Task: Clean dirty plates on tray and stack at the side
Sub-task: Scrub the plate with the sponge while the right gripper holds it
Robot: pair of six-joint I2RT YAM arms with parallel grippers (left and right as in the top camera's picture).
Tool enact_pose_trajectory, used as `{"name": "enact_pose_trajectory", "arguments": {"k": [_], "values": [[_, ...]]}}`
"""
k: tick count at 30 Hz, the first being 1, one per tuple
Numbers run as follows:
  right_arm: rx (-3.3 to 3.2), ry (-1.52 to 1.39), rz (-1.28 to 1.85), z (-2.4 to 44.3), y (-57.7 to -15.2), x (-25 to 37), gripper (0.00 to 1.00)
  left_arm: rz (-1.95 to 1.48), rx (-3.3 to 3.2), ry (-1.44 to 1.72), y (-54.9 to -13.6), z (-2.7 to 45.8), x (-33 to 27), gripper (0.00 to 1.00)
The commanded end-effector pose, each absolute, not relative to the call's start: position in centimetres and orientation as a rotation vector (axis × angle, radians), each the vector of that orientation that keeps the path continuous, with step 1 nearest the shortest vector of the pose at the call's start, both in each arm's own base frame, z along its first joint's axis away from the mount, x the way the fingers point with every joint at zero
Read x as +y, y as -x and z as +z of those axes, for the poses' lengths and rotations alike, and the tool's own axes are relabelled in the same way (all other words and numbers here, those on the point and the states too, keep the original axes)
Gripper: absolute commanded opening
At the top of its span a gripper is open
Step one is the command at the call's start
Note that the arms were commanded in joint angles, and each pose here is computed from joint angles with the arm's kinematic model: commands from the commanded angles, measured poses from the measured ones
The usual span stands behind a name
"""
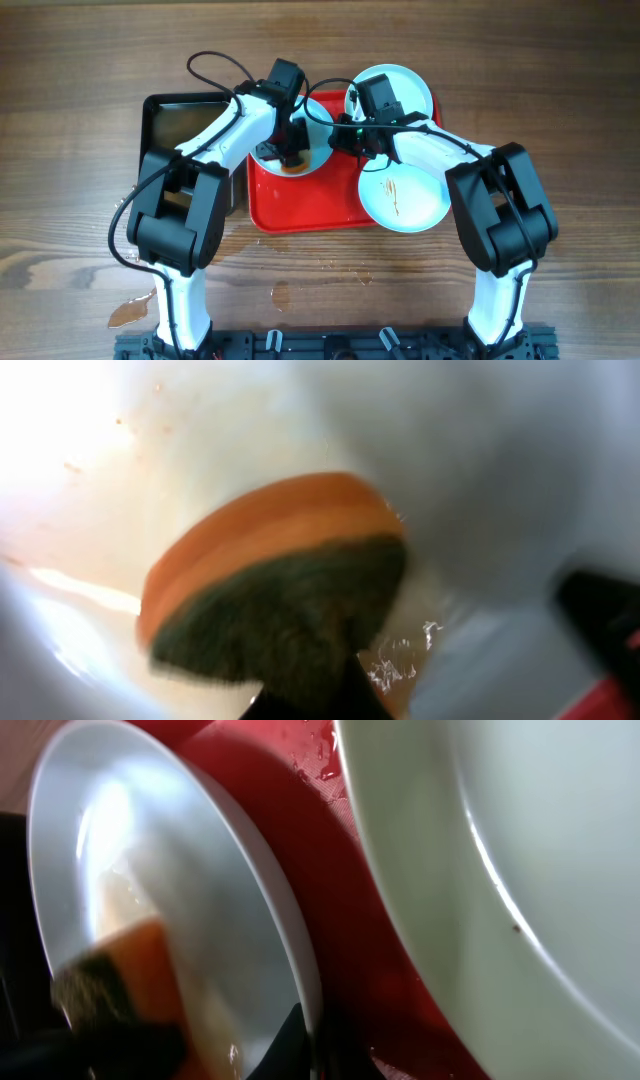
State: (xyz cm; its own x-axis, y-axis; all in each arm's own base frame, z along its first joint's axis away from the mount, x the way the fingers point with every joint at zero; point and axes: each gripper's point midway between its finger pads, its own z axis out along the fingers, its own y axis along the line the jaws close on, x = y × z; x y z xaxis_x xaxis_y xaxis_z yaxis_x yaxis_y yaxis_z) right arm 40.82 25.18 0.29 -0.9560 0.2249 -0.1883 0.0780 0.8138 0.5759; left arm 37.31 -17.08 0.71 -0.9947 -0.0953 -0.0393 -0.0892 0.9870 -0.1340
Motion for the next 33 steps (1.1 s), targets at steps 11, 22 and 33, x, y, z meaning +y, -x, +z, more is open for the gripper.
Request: {"name": "enact_pose_trajectory", "arguments": {"k": [11,22,33], "values": [[2.830,-0.260,0.927,-1.6,-39.0,26.6,0.04,0.299,2.641,0.722,-41.7,5.4,-10.0,0.04],[2.833,-0.257,0.937,-1.5,-38.9,26.7,0.04,-0.374,3.055,0.106,-37.3,4.3,-19.2,0.04],[2.838,-0.253,0.951,-1.5,-38.8,26.9,0.04,0.117,2.675,0.416,-44.7,4.6,-13.2,0.04]]}}
